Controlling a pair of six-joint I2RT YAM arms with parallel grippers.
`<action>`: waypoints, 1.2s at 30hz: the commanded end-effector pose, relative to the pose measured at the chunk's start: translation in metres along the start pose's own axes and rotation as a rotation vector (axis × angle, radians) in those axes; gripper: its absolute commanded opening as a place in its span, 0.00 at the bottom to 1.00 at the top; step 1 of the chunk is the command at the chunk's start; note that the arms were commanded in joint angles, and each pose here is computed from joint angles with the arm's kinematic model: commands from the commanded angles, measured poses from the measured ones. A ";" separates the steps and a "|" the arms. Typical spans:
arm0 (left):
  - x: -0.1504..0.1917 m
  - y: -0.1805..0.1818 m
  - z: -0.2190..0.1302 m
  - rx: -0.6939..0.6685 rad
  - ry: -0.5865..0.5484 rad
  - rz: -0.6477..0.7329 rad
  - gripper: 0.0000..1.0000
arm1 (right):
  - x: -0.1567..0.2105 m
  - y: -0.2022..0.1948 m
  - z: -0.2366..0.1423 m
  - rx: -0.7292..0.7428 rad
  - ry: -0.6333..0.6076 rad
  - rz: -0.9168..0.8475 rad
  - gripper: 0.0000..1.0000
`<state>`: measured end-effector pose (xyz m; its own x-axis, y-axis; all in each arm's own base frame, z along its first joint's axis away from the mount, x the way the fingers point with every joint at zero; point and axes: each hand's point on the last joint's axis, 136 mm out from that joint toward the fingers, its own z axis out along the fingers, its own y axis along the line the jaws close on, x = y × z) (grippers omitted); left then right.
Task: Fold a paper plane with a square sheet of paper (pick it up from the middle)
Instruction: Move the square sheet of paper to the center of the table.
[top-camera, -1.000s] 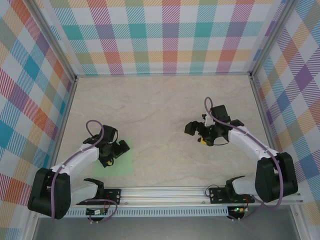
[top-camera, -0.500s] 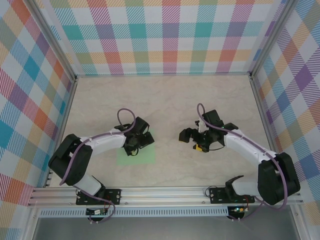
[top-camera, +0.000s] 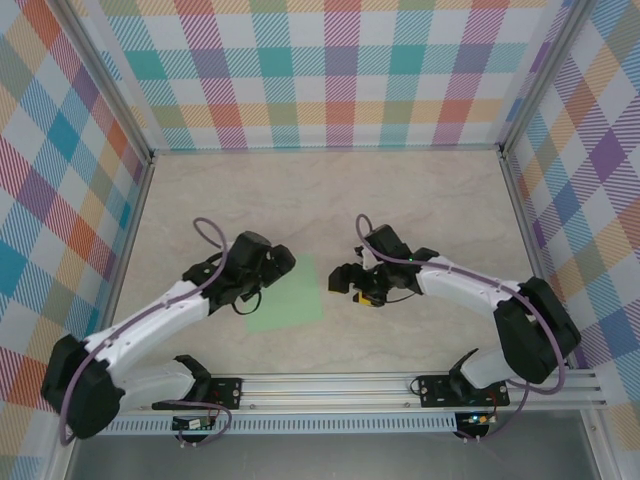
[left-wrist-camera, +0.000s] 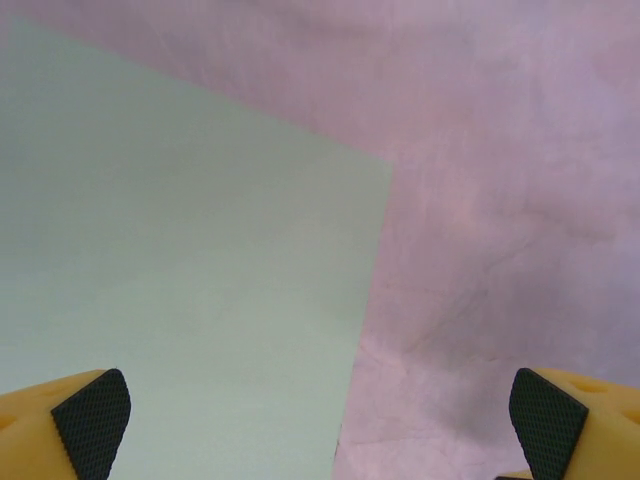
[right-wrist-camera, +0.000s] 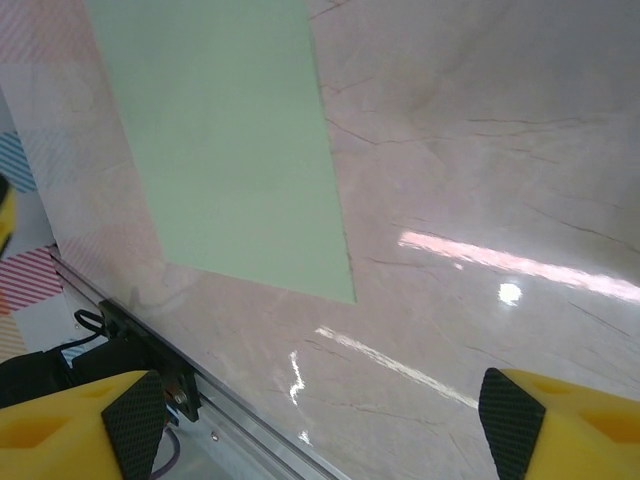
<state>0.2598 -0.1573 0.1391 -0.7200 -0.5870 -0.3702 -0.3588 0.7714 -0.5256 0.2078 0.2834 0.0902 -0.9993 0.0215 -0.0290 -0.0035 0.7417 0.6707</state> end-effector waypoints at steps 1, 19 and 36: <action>-0.015 0.055 -0.017 -0.148 -0.093 0.012 1.00 | -0.014 0.046 0.012 -0.065 -0.029 -0.067 0.81; -0.018 0.097 -0.029 -0.084 -0.155 0.003 1.00 | -0.034 0.050 0.117 0.135 0.112 -0.096 0.76; 0.012 0.072 0.008 0.048 0.023 0.014 1.00 | -0.032 -0.105 0.029 0.392 -0.001 0.201 0.75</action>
<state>0.2237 -0.0999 0.0896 -0.7240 -0.5777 -0.3770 -0.3589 0.7821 -0.5094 0.2641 0.2740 0.0278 -0.9933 0.1156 0.0055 0.1044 0.8743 0.4741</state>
